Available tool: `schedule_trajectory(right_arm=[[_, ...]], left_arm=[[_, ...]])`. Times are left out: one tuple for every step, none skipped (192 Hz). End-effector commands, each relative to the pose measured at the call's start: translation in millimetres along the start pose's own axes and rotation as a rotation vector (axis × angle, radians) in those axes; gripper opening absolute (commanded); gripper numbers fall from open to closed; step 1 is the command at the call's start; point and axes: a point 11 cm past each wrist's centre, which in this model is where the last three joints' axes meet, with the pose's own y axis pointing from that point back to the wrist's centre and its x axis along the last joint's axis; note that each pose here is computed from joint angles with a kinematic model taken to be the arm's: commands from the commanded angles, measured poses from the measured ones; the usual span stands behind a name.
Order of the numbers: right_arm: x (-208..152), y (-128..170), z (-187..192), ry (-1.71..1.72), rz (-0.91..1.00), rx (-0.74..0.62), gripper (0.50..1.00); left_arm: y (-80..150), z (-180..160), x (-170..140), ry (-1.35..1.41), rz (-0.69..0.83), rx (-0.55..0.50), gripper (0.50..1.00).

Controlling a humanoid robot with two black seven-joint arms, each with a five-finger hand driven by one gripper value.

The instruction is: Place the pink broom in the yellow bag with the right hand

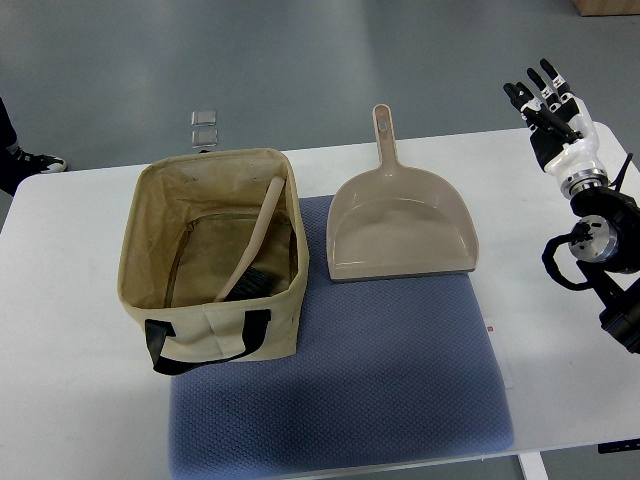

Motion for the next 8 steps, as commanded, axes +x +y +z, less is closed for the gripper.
schedule_trajectory(right_arm=[[-1.6, 0.6, 2.3, -0.005, -0.002, -0.003, 0.93], [-1.6, 0.6, 2.3, -0.005, -0.002, -0.003, 0.93], [-1.5, 0.6, 2.3, -0.005, -0.001, -0.003, 0.93], [-1.5, 0.6, 2.3, -0.005, -0.001, -0.003, 0.93], [-1.5, 0.6, 2.3, -0.005, -0.001, -0.003, 0.93], [-1.5, 0.6, 2.3, -0.005, -0.001, -0.003, 0.93], [-1.5, 0.6, 2.3, -0.005, -0.001, -0.003, 0.93], [-0.8, 1.0, 2.8, -0.004, 0.002, -0.004, 0.93]], left_arm=[[0.0, -0.3, 0.1, 0.0, 0.0, 0.001, 1.0], [0.0, -0.3, 0.1, 0.0, 0.0, 0.001, 1.0], [0.0, -0.3, 0.1, 0.0, 0.0, 0.001, 1.0], [0.0, -0.3, 0.1, 0.0, 0.0, 0.001, 1.0], [0.0, -0.3, 0.1, 0.0, 0.0, 0.001, 1.0], [0.0, 0.6, -0.1, 0.0, 0.0, -0.001, 1.0], [0.0, 0.6, -0.1, 0.0, 0.0, -0.001, 1.0], [0.0, 0.6, -0.1, 0.0, 0.0, -0.001, 1.0]])
